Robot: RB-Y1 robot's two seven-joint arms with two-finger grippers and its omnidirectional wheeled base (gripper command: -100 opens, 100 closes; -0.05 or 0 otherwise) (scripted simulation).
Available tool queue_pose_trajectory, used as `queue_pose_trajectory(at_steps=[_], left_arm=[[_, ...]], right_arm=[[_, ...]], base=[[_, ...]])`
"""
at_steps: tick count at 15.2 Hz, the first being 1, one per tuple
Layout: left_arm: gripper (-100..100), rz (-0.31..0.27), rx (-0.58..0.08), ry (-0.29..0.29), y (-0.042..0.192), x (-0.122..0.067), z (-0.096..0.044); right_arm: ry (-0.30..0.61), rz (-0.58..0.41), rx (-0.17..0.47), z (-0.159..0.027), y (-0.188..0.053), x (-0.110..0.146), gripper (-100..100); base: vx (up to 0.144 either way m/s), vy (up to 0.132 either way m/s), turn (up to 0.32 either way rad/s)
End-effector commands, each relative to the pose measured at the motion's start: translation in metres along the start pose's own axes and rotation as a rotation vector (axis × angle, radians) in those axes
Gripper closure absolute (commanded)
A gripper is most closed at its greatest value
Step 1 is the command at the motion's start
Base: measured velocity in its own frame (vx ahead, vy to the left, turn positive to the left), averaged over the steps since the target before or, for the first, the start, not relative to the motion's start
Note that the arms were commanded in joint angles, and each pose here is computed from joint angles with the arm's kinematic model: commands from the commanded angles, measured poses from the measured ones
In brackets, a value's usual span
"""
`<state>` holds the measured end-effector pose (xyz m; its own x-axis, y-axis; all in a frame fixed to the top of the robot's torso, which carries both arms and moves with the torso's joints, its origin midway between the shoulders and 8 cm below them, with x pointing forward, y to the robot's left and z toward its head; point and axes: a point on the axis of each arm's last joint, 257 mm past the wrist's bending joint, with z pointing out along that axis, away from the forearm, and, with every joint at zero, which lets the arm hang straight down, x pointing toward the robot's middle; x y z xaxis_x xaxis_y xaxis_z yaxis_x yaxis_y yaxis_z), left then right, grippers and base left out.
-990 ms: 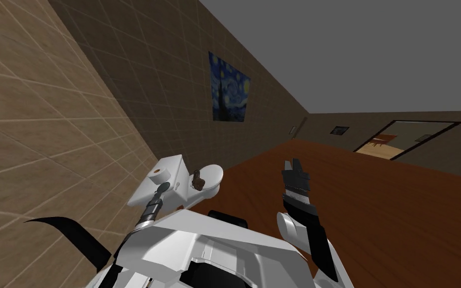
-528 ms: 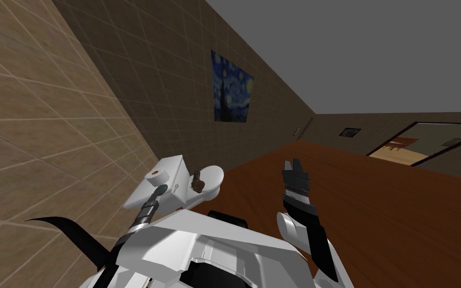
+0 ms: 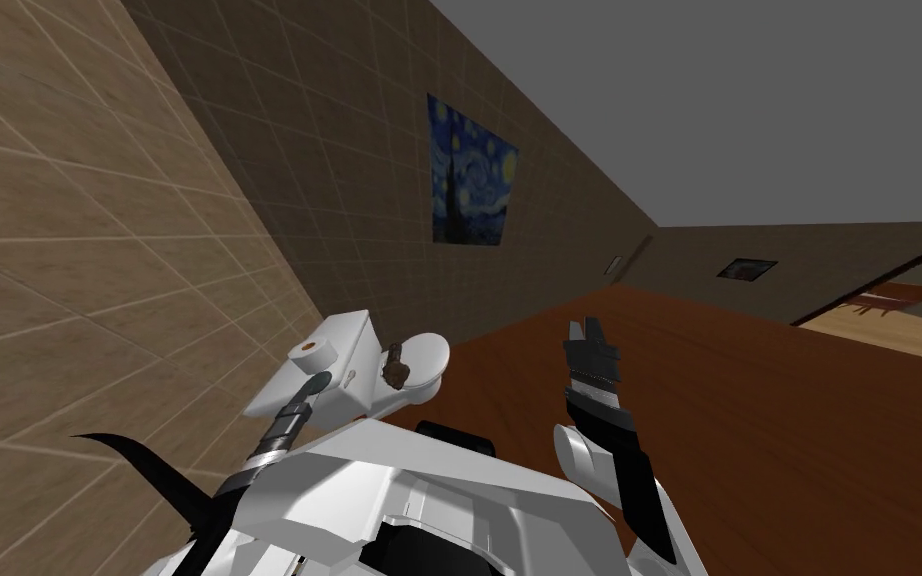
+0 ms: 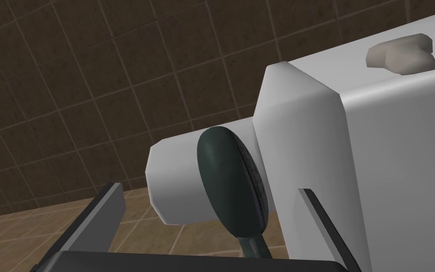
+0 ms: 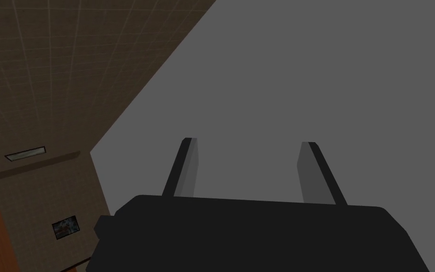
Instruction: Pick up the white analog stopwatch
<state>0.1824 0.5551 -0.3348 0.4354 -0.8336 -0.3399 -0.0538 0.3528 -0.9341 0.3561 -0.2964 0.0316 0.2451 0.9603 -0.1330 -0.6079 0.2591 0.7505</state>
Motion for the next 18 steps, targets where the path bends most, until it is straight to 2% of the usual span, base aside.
queue_pose_trajectory(at_steps=[1,2,4,5,7,8,10,11,13,14,15,17,18], left_arm=[[-100,0.005,0.005,0.017,-0.001,0.000,0.000],[-100,-0.010,0.018,0.020,-0.002,-0.008,0.000],[-100,0.000,0.011,0.041,0.000,-0.003,0.000],[-100,-0.018,0.023,0.044,-0.001,-0.010,-0.001],[-100,-0.008,0.016,0.065,0.001,-0.005,-0.001],[-100,-0.030,0.026,0.069,0.000,-0.011,-0.001],[-100,-0.020,0.018,0.090,0.002,-0.006,-0.002],[-100,-0.046,0.028,0.094,0.001,-0.012,-0.002],[-100,-0.037,0.019,0.115,0.003,-0.006,-0.003],[-100,-0.066,0.027,0.119,0.002,-0.011,-0.004],[-100,-0.059,0.019,0.137,0.004,-0.007,-0.004],[-100,-0.055,0.019,0.131,0.004,-0.007,-0.004],[100,-0.058,0.020,0.133,0.003,-0.007,-0.004]], right_arm=[[0.000,0.000,0.000,0.000,0.000,0.000,0],[0.000,0.000,0.000,0.000,0.000,0.000,0],[0.000,0.000,0.000,0.000,0.000,0.000,0],[0.000,0.000,0.000,0.000,0.000,0.000,0],[0.000,0.000,0.000,0.000,0.000,0.000,0],[0.000,0.000,0.000,0.000,0.000,0.000,0],[0.000,0.000,0.000,0.000,0.000,0.000,0],[0.000,0.000,0.000,0.000,0.000,0.000,0],[0.000,0.000,0.000,0.000,0.000,0.000,0],[0.000,0.000,0.000,0.000,0.000,0.000,0],[0.000,0.000,0.000,0.000,0.000,0.000,0],[0.000,0.000,0.000,0.000,0.000,0.000,0],[0.000,0.000,0.000,0.000,0.000,0.000,0]], base=[[0.066,-0.021,0.082],[0.076,-0.022,0.175],[0.075,-0.030,0.101],[0.091,-0.022,0.133],[0.094,-0.028,0.118],[0.084,-0.041,0.143],[0.091,-0.046,0.108],[0.084,-0.037,0.137],[0.081,-0.038,0.110],[0.091,-0.033,0.169],[0.096,-0.041,0.172],[0.053,-0.025,0.026],[0.013,-0.008,0.012]])
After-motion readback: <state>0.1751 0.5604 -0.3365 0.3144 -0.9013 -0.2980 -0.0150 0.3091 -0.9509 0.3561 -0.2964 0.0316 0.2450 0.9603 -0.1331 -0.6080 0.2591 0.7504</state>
